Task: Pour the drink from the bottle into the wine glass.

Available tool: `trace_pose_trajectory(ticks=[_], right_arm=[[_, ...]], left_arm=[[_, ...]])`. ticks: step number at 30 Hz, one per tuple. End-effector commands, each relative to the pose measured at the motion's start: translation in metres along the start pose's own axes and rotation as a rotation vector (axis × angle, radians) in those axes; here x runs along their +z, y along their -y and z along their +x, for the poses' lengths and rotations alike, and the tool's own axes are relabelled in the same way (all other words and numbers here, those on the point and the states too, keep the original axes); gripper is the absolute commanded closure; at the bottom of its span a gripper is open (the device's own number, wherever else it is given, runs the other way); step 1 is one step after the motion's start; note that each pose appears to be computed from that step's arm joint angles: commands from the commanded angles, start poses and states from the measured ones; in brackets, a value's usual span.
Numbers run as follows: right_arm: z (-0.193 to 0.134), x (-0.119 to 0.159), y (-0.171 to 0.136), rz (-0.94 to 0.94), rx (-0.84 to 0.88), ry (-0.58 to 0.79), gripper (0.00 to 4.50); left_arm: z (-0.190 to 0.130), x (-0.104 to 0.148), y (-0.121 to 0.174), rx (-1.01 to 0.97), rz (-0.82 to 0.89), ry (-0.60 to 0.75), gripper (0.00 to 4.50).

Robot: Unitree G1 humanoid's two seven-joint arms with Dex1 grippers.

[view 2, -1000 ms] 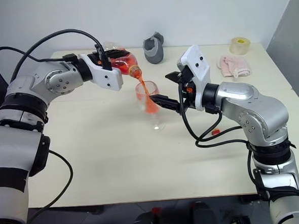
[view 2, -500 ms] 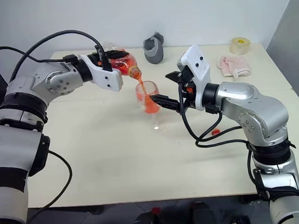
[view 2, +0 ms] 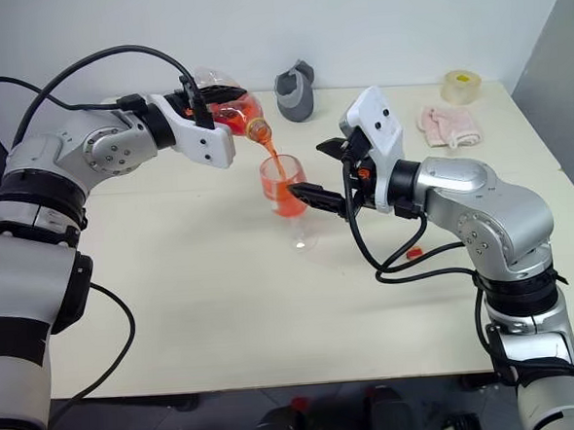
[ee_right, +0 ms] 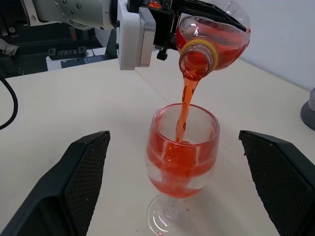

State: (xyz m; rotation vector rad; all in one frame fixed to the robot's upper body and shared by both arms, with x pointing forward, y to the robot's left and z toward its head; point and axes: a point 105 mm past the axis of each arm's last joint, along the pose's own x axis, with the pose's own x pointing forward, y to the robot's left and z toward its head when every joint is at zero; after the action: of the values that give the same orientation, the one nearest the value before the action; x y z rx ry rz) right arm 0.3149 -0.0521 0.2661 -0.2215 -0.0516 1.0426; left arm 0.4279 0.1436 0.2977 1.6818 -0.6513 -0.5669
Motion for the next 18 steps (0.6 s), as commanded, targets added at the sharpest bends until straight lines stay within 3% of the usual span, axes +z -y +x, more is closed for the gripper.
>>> trace_pose_trajectory(ticks=[1, 11, 18], right_arm=[[-0.0029, 0.0154, -0.0004, -0.051, -0.003, 0.046, 0.00], [-0.0026, 0.0155, -0.0003, -0.050, -0.003, 0.046, 0.00], [-0.0024, 0.0146, 0.0012, -0.049, -0.009, 0.045, 0.00]], left_arm=[[-0.0035, -0.0026, -0.0238, 0.063, 0.034, -0.008, 3.56], [-0.0039, -0.0023, -0.0244, 0.064, 0.022, -0.005, 3.56], [-0.0017, -0.0042, -0.0215, 0.061, -0.095, -0.015, 3.56]])
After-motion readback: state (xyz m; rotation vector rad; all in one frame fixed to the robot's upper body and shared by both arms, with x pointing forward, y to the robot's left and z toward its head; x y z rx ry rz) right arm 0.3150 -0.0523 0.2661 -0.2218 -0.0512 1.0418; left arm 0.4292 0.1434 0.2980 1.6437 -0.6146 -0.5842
